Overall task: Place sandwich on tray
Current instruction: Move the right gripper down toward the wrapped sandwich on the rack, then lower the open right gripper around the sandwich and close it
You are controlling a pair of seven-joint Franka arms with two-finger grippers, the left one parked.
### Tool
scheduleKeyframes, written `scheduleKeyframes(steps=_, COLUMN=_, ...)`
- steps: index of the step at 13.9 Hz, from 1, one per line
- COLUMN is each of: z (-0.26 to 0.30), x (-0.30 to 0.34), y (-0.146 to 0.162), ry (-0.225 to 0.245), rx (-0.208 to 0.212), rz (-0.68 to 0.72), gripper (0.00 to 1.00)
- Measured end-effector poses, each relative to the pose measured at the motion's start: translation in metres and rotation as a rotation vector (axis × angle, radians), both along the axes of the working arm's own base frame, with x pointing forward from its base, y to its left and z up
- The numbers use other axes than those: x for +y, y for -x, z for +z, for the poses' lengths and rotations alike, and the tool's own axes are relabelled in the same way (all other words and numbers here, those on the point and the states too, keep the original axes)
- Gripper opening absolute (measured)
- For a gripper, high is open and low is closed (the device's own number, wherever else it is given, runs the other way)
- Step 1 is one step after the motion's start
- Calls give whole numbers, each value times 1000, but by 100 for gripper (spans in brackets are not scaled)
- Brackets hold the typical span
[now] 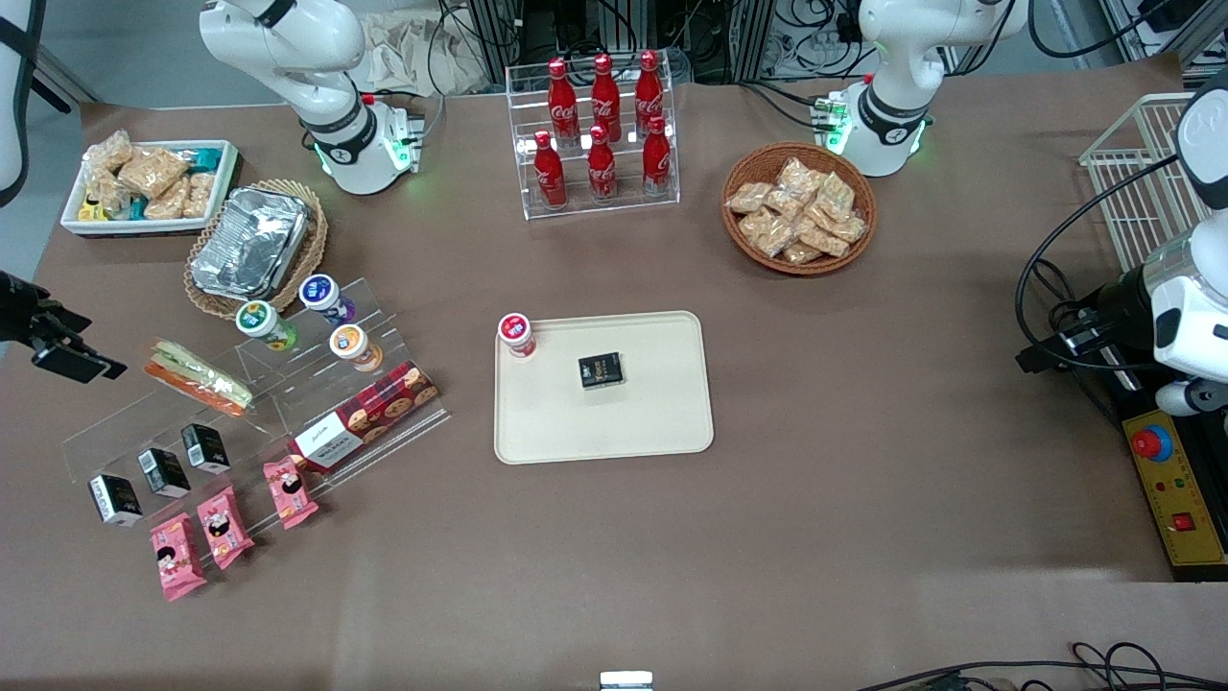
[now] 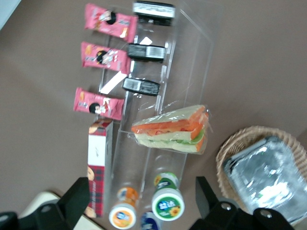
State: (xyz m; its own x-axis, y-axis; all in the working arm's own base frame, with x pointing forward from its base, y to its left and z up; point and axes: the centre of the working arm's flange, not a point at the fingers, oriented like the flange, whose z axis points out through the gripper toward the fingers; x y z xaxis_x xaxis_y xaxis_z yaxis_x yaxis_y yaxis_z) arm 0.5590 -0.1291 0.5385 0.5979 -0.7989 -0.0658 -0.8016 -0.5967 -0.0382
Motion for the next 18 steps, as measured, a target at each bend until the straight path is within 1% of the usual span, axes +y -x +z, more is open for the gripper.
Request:
scheduleKeyframes(steps=3, z=-17, x=2, y=-1, ry=0, rx=42, rz=-235, gripper=98)
scheduleKeyframes(steps=5, z=-28, x=3, y=-2, ry=1, rx=63, rz=-307, gripper=98)
scheduleKeyframes(steps=7, z=-38, x=2, y=1, ry=1, rx=82, rz=-335, gripper=96)
scheduleKeyframes(steps=10, z=-58, x=1, y=11, ry=1, rx=127, rz=-351, gripper=96)
scheduleKeyframes(steps=12, z=-69, x=1, y=15, ry=5, rx=147, rz=-376, gripper=94)
scheduleKeyframes(steps=13, z=-76, x=2, y=16, ry=8, rx=150, rz=-409, gripper=86)
scheduleKeyframes(steps=14, z=-83, x=2, y=17, ry=10, rx=153, rz=-434, gripper=83)
scheduleKeyframes(steps=18, z=-100, x=2, y=20, ry=17, rx=167, rz=-460, gripper=84)
